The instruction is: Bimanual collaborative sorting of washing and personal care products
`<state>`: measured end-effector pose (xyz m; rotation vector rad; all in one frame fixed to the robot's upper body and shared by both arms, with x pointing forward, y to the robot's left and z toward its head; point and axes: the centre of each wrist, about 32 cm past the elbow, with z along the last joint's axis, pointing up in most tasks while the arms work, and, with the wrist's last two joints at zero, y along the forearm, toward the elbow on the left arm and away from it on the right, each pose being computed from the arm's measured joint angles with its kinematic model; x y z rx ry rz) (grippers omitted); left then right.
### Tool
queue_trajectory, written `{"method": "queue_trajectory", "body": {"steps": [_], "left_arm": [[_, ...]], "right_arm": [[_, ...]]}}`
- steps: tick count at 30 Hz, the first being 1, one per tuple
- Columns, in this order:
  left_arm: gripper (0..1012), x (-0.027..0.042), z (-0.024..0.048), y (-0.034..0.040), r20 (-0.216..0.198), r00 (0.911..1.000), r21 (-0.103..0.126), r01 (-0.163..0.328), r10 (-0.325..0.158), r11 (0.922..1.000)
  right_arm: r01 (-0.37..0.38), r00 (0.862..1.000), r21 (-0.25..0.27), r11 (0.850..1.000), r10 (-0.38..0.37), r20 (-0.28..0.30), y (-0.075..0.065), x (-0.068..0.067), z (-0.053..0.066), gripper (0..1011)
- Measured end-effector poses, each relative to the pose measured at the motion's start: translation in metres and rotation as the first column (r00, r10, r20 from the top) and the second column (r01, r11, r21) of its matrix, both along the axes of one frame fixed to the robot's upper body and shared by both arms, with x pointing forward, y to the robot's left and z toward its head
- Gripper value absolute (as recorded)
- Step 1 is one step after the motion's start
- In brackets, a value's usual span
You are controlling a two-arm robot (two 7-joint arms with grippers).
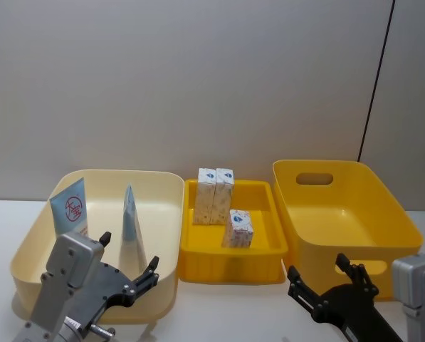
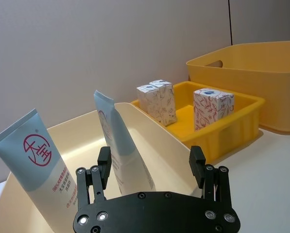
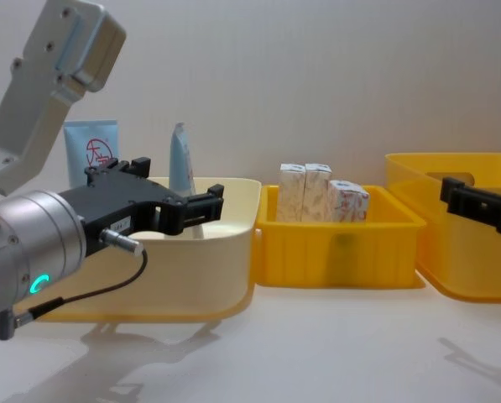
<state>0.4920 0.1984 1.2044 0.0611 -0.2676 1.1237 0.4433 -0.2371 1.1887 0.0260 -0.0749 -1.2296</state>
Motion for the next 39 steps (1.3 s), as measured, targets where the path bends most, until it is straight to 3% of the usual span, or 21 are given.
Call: {"method": "queue_trajectory", "body": {"steps": [39], "left_arm": [[1000,0.0,0.0,0.0,0.0,1.0,0.0,0.0,0.0,1.0]], "right_arm": [[0.0,1.0,0.0,1.0,0.0,0.0,0.0,0.0,0.0,1001]]}}
